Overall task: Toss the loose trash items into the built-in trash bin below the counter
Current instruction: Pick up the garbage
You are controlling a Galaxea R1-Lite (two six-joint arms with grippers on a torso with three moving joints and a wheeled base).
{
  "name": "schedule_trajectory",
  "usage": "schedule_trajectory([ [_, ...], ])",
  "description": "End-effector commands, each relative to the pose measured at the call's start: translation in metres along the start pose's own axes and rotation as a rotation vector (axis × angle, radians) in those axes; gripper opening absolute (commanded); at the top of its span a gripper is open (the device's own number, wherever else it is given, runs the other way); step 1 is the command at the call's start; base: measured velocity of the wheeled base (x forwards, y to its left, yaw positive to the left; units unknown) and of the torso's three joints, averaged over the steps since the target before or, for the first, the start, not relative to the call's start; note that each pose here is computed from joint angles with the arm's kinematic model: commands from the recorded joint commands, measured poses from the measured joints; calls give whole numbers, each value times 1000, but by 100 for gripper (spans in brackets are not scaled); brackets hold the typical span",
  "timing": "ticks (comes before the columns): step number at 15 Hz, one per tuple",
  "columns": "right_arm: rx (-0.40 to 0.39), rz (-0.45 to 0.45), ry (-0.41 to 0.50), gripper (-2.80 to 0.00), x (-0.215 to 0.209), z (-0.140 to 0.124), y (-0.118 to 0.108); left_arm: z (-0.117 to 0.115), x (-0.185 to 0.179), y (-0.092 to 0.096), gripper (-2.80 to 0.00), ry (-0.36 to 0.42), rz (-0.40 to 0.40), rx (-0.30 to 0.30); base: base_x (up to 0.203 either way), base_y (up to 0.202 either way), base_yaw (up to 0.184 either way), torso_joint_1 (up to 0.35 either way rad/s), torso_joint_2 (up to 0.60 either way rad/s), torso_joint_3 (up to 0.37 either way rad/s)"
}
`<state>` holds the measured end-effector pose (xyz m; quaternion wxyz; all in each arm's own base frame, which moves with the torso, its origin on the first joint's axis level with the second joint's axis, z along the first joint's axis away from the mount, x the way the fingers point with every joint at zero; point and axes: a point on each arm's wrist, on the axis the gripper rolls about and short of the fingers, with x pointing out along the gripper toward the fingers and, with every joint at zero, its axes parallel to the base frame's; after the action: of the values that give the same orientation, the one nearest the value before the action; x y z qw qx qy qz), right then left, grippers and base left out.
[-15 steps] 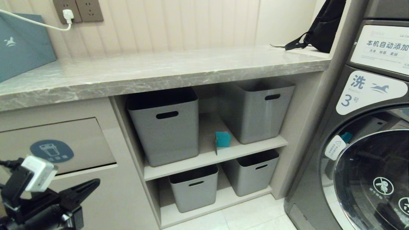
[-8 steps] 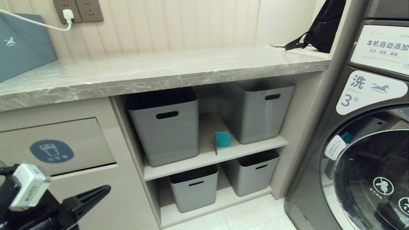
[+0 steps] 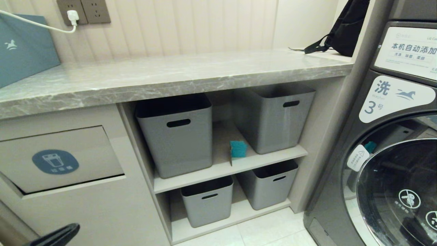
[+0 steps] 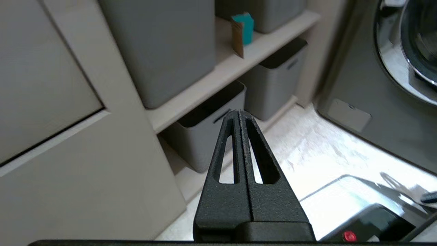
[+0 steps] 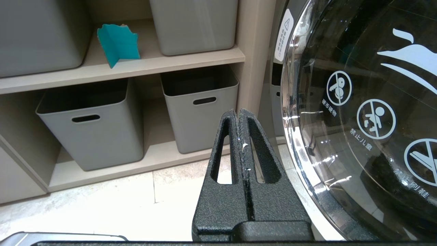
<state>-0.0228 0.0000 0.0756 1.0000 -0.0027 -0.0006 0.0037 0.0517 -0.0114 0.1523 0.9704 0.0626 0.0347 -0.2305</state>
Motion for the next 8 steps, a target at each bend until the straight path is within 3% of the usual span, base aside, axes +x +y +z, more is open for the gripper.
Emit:
schedule_trajectory([
  [1,-1,0,-2,-280,0,0,0,-4,-33,-15,-280,-164,54,70,0,0,0,0,0,0],
  [3,-1,0,-2,-280,0,0,0,-21,-50,-24,-280,-242,119,104,0,0,0,0,0,0],
  [4,-1,1,-2,-280,0,0,0,-33,-55,-27,-280,-242,211,100,0,0,0,0,0,0],
  [5,-1,0,0,-280,0,0,0,-46,-57,-27,-280,-186,324,75,0,0,0,0,0,0],
  [6,-1,0,-2,-280,0,0,0,-61,-60,-29,-280,-112,376,56,0,0,0,0,0,0],
  [8,-1,0,-2,-280,0,0,0,-77,-64,-33,-280,-62,415,60,0,0,0,0,0,0],
])
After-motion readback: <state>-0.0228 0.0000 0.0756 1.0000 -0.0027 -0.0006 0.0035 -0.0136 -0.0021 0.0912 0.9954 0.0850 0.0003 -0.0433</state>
